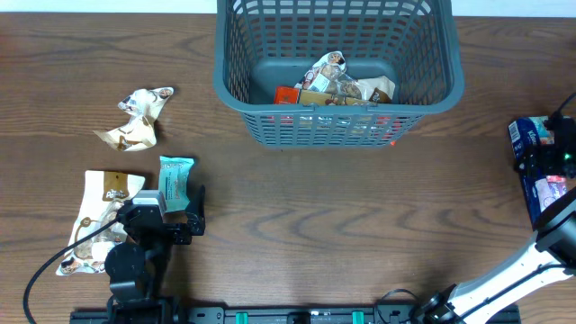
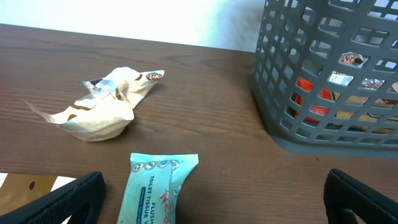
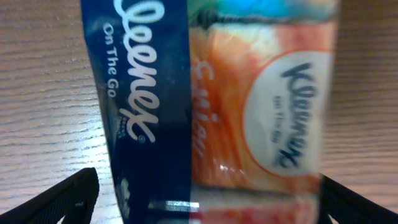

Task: Pack container
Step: 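Move the right gripper to the blue Kleenex pack and grasp it, then lift the Kleenex pack and lower it into the basket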

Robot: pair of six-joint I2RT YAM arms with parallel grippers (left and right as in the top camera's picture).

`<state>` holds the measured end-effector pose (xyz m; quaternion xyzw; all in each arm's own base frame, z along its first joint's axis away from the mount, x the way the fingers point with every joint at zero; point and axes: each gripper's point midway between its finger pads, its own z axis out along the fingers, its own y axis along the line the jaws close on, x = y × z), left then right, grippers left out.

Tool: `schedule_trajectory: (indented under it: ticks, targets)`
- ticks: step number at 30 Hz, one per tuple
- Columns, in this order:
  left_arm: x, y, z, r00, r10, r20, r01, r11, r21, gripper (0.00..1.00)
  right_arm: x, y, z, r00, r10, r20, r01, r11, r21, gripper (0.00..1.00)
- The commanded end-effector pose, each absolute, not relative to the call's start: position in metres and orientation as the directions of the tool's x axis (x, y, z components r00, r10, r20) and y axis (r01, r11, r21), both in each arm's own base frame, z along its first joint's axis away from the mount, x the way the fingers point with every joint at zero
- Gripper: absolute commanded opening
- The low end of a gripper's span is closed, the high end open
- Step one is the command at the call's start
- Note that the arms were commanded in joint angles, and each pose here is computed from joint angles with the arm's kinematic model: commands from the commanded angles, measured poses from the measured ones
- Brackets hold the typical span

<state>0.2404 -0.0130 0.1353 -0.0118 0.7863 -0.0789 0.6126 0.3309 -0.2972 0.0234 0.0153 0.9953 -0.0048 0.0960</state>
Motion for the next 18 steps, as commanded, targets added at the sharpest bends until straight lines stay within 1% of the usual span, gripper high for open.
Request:
schedule_trajectory:
  ticks: [1, 3, 6, 7, 8, 10, 11, 12, 15, 18]
  targets:
    - [0.2407, -0.0140, 0.1317, -0.254, -0.129, -0.958, 0.082, 0.985, -0.155, 0.99, 0.3285, -0.2884, 0.0036, -0.987, 0.037, -0.156, 0.033, 0.999, 0.031, 0.90]
    - [0.2408, -0.0141, 0.1319, -0.253, -0.129, -0.959, 0.082, 0.985, -0.155, 0.99, 0.3285, -0.2886, 0.0031, -0.987, 0.040, -0.156, 0.036, 0.999, 0.031, 0.89]
    - [0.2410, -0.0140, 0.1327, -0.250, -0.129, -0.960, 0.083, 0.985, -0.154, 0.99, 0.3289, -0.2890, 0.0031, -0.987, 0.044, -0.157, 0.040, 0.999, 0.030, 0.82]
    - [0.2410, -0.0140, 0.1327, -0.250, -0.129, -0.960, 0.083, 0.985, -0.154, 0.99, 0.3291, -0.2892, 0.0031, -0.986, 0.054, -0.158, 0.050, 0.998, 0.031, 0.78]
    - [0.2410, -0.0140, 0.1327, -0.250, -0.129, -0.960, 0.083, 0.985, -0.154, 0.99, 0.3292, -0.2891, 0.0032, -0.986, 0.056, -0.158, 0.051, 0.998, 0.032, 0.69]
    - [0.2410, -0.0140, 0.1328, -0.250, -0.129, -0.960, 0.083, 0.985, -0.154, 0.99, 0.3292, -0.2891, 0.0032, -0.985, 0.063, -0.158, 0.059, 0.998, 0.033, 0.55]
    - [0.2410, -0.0140, 0.1329, -0.249, -0.129, -0.960, 0.083, 0.985, -0.153, 0.99, 0.3292, -0.2891, 0.0032, -0.985, 0.070, -0.157, 0.066, 0.997, 0.034, 0.50]
    - [0.2411, -0.0140, 0.1334, -0.247, -0.129, -0.960, 0.083, 0.985, -0.154, 0.99, 0.3293, -0.2892, 0.0032, -0.984, 0.078, -0.158, 0.074, 0.997, 0.035, 0.47]
    - [0.2415, -0.0140, 0.1349, -0.241, -0.128, -0.962, 0.084, 0.985, -0.152, 0.99, 0.3301, -0.2889, 0.0033, -0.982, 0.102, -0.160, 0.097, 0.994, 0.041, 0.28]
    - [0.2416, -0.0139, 0.1355, -0.239, -0.128, -0.963, 0.084, 0.985, -0.152, 0.99, 0.3349, -0.2854, 0.0072, -0.971, 0.156, -0.179, 0.146, 0.987, 0.067, 0.13]
